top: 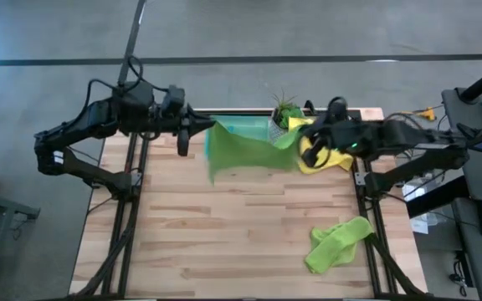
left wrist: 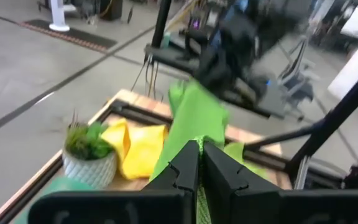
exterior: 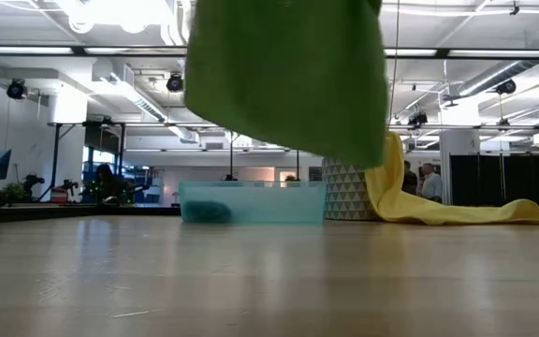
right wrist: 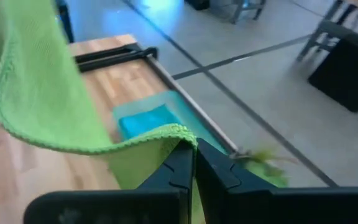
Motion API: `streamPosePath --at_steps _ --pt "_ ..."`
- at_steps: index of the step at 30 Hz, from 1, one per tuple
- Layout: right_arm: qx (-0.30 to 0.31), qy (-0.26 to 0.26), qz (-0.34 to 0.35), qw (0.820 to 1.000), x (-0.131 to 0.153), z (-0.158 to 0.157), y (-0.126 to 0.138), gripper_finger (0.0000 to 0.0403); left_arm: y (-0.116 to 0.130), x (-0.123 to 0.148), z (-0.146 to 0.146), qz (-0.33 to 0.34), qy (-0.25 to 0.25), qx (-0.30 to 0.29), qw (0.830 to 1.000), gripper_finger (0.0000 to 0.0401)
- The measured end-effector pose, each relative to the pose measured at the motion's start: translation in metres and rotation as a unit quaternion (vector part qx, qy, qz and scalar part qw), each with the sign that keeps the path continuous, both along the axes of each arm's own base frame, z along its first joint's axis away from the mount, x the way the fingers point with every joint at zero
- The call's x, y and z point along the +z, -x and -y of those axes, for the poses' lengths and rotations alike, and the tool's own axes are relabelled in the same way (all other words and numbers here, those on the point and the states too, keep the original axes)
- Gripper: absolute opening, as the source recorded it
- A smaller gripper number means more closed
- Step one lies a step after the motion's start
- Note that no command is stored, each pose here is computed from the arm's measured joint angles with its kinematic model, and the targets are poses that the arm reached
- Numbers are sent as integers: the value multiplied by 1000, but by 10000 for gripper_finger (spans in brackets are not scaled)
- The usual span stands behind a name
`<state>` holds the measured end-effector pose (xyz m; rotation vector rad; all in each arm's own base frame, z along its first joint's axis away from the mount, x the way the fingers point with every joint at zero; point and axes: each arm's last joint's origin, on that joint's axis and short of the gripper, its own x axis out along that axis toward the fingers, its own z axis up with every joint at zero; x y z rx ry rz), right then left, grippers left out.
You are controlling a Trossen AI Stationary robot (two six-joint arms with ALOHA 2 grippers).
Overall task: Fold microfiber towels
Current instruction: Fold the green microfiber towel
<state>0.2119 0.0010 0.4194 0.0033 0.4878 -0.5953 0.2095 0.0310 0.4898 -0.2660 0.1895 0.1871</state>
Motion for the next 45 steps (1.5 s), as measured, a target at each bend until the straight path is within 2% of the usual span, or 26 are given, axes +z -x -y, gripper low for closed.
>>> streamPosePath --at_steps 4,9,13,16,19,22,27,30,32,34,36,38,41,45 --pt "-19 10 20 1000 11 10 21 8 1 -6 0 -32 -8 -5 999 0" --pt "-20 4 15 1000 13 14 33 8 3 -11 1 -59 -4 -7 998 0" --pt "9 -54 -23 998 3 12 35 8 7 -21 2 -114 11 -20 993 0" --pt "42 -115 -59 991 -8 7 31 8 12 -36 5 -184 48 -25 982 0" --pt "93 -167 -79 978 -18 -5 23 8 12 -56 11 -252 96 -44 962 0" --pt "146 -223 -77 961 -29 -21 17 8 9 -75 26 -293 156 -106 937 0" --pt "230 -321 -75 916 -51 -62 11 8 4 -108 70 -354 252 -234 869 0" --pt "271 -381 -76 881 -59 -88 14 8 0 -121 105 -341 285 -298 845 0" --pt "288 -418 -71 859 -62 -102 16 8 -2 -122 128 -299 310 -353 831 0" --pt "296 -439 -59 846 -62 -111 17 8 -2 -121 144 -253 325 -392 822 0" --pt "295 -443 -59 844 -64 -113 18 8 -1 -125 150 -235 331 -393 825 0" --pt "282 -436 -66 852 -73 -110 16 8 2 -138 148 -266 322 -350 838 0" --pt "252 -417 -87 869 -99 -100 10 8 9 -165 140 -321 278 -280 861 0" --pt "214 -399 -114 884 -139 -82 5 8 15 -215 127 -389 220 -185 875 0"
